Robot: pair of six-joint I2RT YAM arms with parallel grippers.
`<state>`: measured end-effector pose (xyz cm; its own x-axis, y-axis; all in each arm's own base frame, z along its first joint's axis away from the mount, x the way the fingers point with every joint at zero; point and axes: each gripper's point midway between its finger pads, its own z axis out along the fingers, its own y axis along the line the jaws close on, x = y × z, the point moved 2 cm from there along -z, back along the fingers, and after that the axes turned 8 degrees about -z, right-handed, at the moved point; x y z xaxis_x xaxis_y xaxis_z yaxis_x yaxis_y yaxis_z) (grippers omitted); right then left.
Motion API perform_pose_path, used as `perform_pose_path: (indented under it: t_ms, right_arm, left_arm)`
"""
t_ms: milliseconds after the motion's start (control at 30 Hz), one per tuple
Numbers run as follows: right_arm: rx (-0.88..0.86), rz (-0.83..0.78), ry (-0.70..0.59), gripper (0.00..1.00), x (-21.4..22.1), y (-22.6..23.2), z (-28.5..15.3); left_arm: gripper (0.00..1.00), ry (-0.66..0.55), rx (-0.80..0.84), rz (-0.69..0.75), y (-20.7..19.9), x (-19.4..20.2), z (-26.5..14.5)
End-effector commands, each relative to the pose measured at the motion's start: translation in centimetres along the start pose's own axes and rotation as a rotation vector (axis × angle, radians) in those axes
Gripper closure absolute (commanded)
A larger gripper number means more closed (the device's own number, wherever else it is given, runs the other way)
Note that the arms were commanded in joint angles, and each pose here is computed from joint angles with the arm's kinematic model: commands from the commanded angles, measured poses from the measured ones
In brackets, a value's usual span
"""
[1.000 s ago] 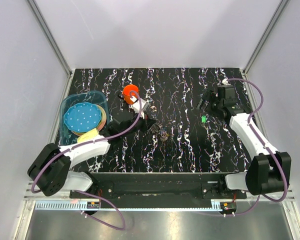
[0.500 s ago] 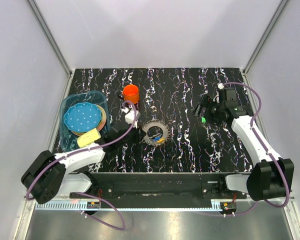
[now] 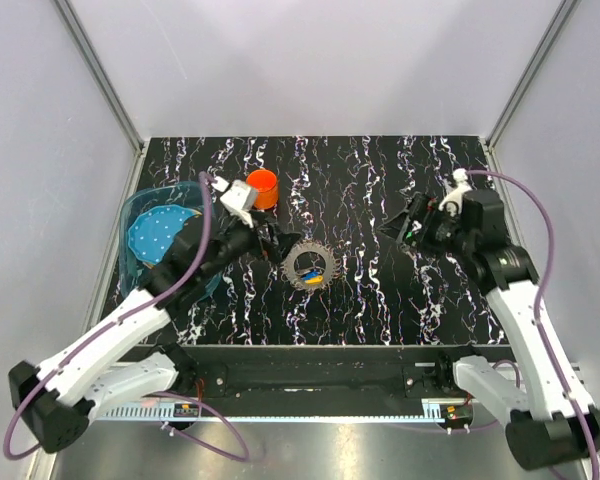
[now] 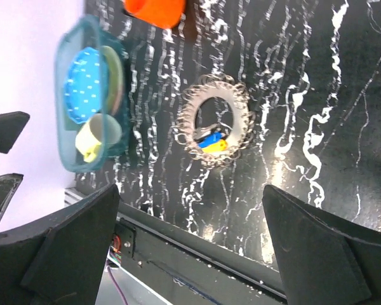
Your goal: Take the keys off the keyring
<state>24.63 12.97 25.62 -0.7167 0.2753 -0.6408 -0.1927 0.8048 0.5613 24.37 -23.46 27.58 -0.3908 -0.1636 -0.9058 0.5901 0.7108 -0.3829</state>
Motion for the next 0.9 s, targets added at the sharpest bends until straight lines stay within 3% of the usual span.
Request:
perform_pose_path:
  t_ms: [0, 167, 367, 867]
  right_arm:
    - [-0.077, 0.014, -0.129, 0.0, 0.0, 2.3, -3.9]
    - [-0.14, 0.075, -0.178, 0.0, 1.8, 2.9, -5.5]
    - [-0.153, 0.029, -0.191, 0.0, 2.6, 3.0, -6.6]
    - [-0.159, -0.022, -0.252, 0.0, 2.1, 3.5, -7.9]
  left_arm:
    - [0.01, -0.058, 0.103, -0.09, -2.6, -1.9, -3.6]
    - [0.01, -0.167, 0.082, -0.184, -2.1, -2.4, -6.5]
    - [0.01, -0.246, 0.072, -0.173, -1.8, -3.3, -8.7]
    - [0.01, -0.236, 0.029, -0.174, -1.0, -2.6, -9.3]
